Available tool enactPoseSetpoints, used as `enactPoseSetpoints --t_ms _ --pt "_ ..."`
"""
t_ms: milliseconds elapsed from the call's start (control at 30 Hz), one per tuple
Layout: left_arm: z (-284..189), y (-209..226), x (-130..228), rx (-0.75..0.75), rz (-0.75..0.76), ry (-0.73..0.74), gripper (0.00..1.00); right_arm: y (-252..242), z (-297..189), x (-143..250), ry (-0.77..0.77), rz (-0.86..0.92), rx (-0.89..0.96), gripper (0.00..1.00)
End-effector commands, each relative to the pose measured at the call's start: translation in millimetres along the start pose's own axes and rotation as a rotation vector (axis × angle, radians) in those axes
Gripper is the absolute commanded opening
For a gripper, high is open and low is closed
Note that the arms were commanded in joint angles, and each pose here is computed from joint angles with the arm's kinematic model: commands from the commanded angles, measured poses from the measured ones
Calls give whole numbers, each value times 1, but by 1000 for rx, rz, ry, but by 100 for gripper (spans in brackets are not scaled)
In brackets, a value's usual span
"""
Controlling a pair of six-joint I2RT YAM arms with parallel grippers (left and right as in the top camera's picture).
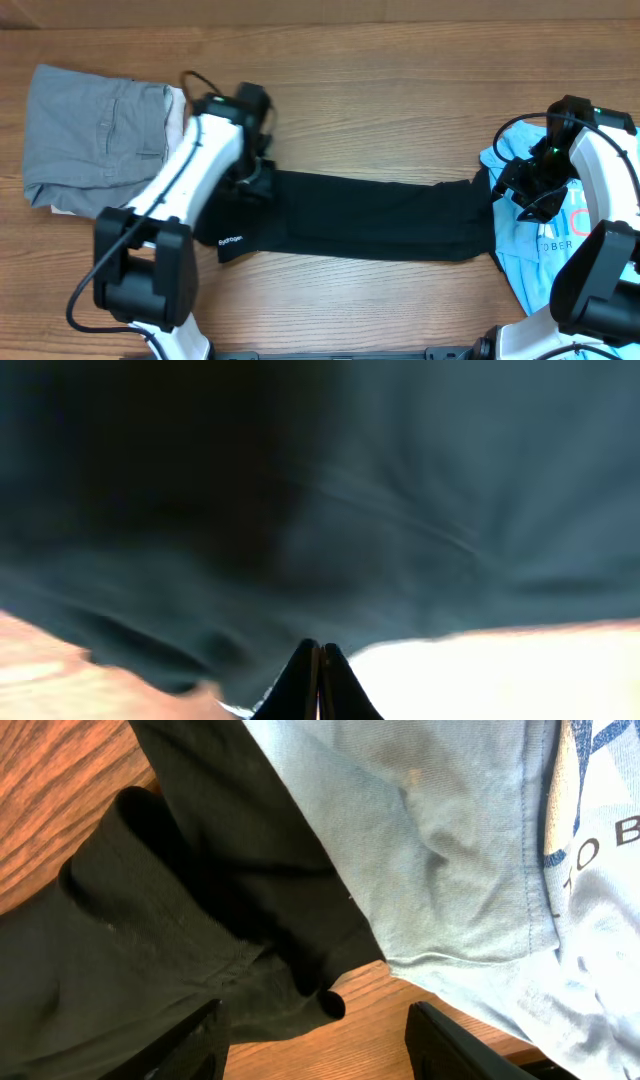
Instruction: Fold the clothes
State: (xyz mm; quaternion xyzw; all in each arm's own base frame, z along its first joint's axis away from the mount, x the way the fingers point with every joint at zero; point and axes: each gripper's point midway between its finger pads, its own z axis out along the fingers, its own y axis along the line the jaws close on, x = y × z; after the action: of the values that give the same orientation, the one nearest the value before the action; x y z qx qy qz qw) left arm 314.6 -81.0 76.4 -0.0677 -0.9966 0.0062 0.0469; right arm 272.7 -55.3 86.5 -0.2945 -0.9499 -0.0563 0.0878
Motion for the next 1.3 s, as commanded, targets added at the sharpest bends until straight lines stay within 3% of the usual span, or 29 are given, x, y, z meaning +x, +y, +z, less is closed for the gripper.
enactPoseSetpoints --t_ms 0,133,300,533,833,900,1033,1267 --pt "9 24 1 -25 -20 -4 4 1 -6 1 -25 -14 -11 60" --pt "37 48 0 -56 -101 -6 4 2 -6 0 -29 -15 -12 61" --pt "49 98 -9 -136 -325 -78 4 4 -6 0 -28 -16 -27 62" --pt "49 143 6 -125 -464 -54 4 6 -7 -3 -41 -18 -31 71" --pt "46 118 3 60 -424 -52 4 2 -4 -11 -54 -5 -37 90" --pt "42 107 -1 131 -388 -57 11 -6 -3 -15 -46 27 -40 92" --pt "36 85 -8 266 -317 -81 31 4 2 -13 10 -33 -188 88" --pt "33 78 -13 309 -286 -106 43 5 39 7 84 -63 -226 69"
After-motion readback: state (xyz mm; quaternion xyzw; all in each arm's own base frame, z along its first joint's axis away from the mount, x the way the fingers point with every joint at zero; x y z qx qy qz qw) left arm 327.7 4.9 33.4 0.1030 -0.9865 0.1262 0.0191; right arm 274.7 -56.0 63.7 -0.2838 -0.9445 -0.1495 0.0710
